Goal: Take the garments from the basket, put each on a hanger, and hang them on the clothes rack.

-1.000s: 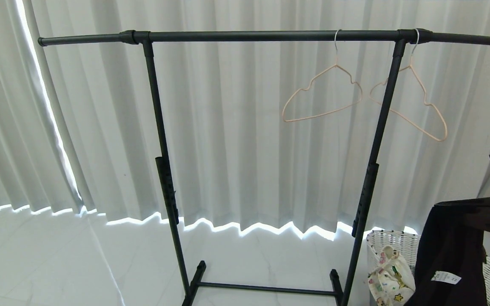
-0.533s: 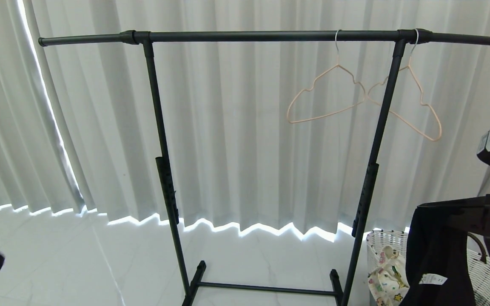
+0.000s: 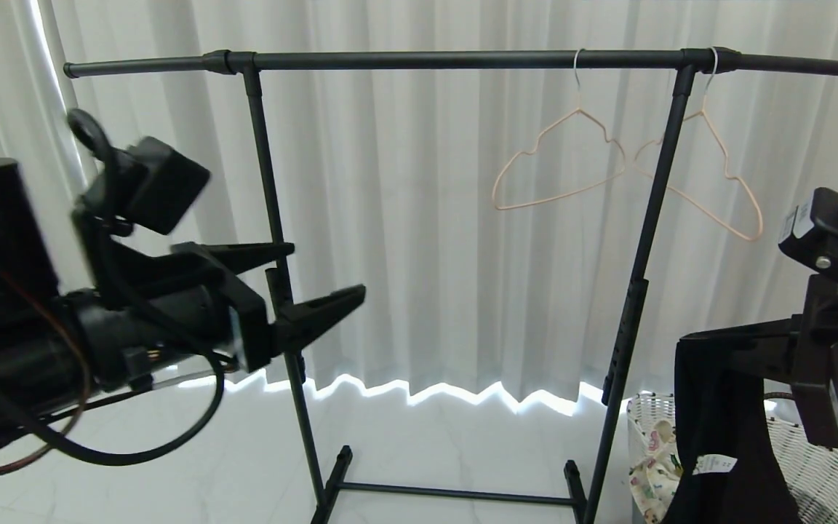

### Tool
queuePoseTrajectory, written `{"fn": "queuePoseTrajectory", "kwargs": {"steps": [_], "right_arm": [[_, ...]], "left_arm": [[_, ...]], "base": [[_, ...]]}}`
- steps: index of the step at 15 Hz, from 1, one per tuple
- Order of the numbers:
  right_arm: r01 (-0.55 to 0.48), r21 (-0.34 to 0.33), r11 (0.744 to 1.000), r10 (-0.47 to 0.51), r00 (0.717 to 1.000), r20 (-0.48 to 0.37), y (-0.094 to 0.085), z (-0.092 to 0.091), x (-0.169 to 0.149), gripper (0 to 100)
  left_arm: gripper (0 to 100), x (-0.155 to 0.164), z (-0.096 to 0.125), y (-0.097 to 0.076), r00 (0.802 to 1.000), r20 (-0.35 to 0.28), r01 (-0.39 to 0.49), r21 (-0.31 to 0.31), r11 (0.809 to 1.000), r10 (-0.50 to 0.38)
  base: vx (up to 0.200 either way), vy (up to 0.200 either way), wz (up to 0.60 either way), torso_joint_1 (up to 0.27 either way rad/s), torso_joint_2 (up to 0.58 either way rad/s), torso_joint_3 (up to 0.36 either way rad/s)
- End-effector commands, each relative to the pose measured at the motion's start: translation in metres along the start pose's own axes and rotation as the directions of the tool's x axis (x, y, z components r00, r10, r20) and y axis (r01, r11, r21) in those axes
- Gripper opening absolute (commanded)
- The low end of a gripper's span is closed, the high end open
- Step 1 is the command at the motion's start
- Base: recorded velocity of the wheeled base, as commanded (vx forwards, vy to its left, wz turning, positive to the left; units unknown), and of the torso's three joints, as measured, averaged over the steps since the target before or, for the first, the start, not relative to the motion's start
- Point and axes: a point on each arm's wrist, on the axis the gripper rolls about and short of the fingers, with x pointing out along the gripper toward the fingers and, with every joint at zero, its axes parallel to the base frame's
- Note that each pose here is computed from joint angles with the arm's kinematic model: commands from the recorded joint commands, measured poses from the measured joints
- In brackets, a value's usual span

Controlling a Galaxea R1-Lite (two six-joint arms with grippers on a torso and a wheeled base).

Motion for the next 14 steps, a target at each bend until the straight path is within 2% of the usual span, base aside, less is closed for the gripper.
{"fn": "queuePoseTrajectory", "kwargs": {"steps": [1,4,7,8,11,12,14], "right_arm": [[-0.007,0.001,1.0,0.007,1.0,-0.007,-0.001,0.002,0.005,0],[-0.074,-0.01,0.997,0.074,0.997,0.002,0.004,0.004,0.009,0],[-0.108,-0.02,0.994,0.109,0.994,0.011,0.009,0.008,0.019,0],[-0.116,-0.017,0.993,0.116,0.993,0.025,0.011,0.011,0.022,0],[-0.207,-0.009,0.978,0.207,0.974,0.093,0.023,0.02,0.025,0],[-0.216,-0.016,0.976,0.217,0.971,0.1,0.025,0.021,0.026,0],[-0.223,-0.024,0.975,0.224,0.968,0.111,0.027,0.024,0.028,0]], "left_arm": [[100,0.041,-0.022,-0.021,0.987,-0.112,0.118,-0.018,0.993,-0.119],[100,0.057,-0.032,-0.05,0.96,-0.16,0.218,-0.086,0.972,-0.229],[100,0.062,-0.044,-0.068,0.933,-0.211,0.264,-0.147,0.953,-0.291],[100,0.063,-0.05,-0.076,0.919,-0.232,0.286,-0.162,0.944,-0.319],[100,0.067,-0.058,-0.123,0.852,-0.273,0.383,-0.259,0.887,-0.447],[100,0.071,-0.058,-0.133,0.843,-0.279,0.393,-0.262,0.881,-0.459],[100,0.089,-0.057,-0.142,0.848,-0.284,0.384,-0.253,0.888,-0.447]], "base": [[0.0,0.0,0.0,0.0,0.0,0.0],[0.0,0.0,0.0,0.0,0.0,0.0],[0.0,0.0,0.0,0.0,0.0,0.0],[0.0,0.0,0.0,0.0,0.0,0.0],[0.0,0.0,0.0,0.0,0.0,0.0],[0.0,0.0,0.0,0.0,0.0,0.0],[0.0,0.0,0.0,0.0,0.0,0.0]]}}
